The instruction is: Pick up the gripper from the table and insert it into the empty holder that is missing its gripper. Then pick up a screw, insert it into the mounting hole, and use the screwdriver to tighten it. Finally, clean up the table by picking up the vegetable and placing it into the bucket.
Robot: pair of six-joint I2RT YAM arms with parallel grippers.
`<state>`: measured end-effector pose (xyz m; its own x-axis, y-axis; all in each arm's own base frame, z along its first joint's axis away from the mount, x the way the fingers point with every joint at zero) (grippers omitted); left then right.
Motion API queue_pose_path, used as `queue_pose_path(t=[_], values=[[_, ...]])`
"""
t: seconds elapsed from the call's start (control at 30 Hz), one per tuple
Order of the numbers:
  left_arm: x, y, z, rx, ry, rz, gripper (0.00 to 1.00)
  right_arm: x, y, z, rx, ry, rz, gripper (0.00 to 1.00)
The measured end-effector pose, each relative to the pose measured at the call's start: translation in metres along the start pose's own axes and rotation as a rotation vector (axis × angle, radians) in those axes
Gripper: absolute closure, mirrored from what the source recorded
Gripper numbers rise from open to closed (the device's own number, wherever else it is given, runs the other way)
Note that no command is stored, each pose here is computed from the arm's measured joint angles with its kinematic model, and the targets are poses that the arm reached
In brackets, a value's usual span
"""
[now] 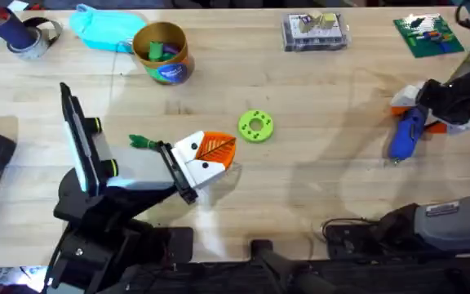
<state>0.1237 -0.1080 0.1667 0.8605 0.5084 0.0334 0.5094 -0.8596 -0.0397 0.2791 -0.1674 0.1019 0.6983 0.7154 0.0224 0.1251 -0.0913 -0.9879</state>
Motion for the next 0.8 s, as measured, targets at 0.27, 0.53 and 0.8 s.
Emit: queue_pose_path(t=[0.27, 0.53, 0.8], values=[[0.000, 0.000, 0.000, 0.000, 0.000, 0.000, 0.991, -0.005, 0.003, -0.005, -0.022, 0.001, 0.023, 0.979], [0.000, 0.000, 0.000, 0.000, 0.000, 0.000, 0.991, -0.003, 0.001, -0.004, -0.013, -0.003, 0.005, 0.978], [0.000, 0.000, 0.000, 0.000, 0.000, 0.000, 0.991, 0.017, -0.044, -0.005, -0.117, -0.020, -0.196, 0.978]])
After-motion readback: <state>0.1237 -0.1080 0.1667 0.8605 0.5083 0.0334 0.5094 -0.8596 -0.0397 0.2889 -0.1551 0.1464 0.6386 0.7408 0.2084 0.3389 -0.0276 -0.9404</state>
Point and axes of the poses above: each hand's point on the last joint's axis, 136 mm out from that joint toward the fingers, its own y axis out along the fingers, its own x axis along the line the jaws close on, z = x × y, the point moved 7 cm from there along -y, back along the fingers, and after that the axes turned 8 degrees about y, right-handed, at the moved point
